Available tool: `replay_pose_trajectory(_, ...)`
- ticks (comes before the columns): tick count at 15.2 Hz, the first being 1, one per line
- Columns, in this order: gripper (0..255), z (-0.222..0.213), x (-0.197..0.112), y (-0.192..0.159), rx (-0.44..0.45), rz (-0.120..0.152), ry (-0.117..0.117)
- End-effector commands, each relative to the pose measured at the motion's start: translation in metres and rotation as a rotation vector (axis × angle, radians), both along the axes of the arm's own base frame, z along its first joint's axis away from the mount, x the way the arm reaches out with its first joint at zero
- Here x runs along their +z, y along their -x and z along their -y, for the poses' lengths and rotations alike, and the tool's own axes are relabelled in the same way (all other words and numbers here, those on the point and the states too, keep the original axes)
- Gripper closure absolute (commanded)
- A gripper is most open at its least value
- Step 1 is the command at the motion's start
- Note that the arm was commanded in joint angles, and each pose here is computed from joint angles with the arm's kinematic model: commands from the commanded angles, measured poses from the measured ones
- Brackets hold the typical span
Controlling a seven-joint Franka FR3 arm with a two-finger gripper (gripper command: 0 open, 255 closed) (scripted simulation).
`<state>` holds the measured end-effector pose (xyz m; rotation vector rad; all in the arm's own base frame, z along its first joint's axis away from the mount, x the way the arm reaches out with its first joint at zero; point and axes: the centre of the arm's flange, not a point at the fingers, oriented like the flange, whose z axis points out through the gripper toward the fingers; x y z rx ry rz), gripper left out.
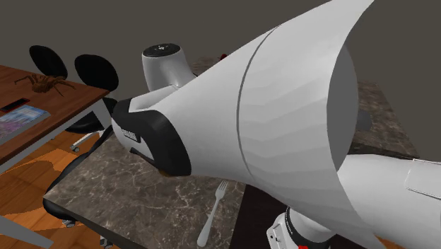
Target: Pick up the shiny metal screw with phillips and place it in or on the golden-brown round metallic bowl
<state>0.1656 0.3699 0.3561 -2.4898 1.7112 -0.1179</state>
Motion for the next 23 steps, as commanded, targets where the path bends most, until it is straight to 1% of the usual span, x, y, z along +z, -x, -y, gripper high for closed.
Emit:
replay_pose_trajectory(1,255,0.000,-0.011,0.000,0.000,0.000,0.000)
replay_pose_trajectory(3,255,0.000,-0.019,0.000,0.000,0.000,0.000)
replay_pose_trajectory(10,255,0.000,-0.019,0.000,0.000,0.000,0.000)
replay_pose_trajectory(11,0,0.000,-0.019,0.000,0.000,0.000,0.000)
replay_pose_trajectory(16,0,0.000,-0.019,0.000,0.000,0.000,0.000)
replay_pose_trajectory(20,0,0.002,0.031,0.006,0.000,0.000,0.000)
replay_pose_trajectory(23,0,0.002,0.031,0.006,0.000,0.000,0.000)
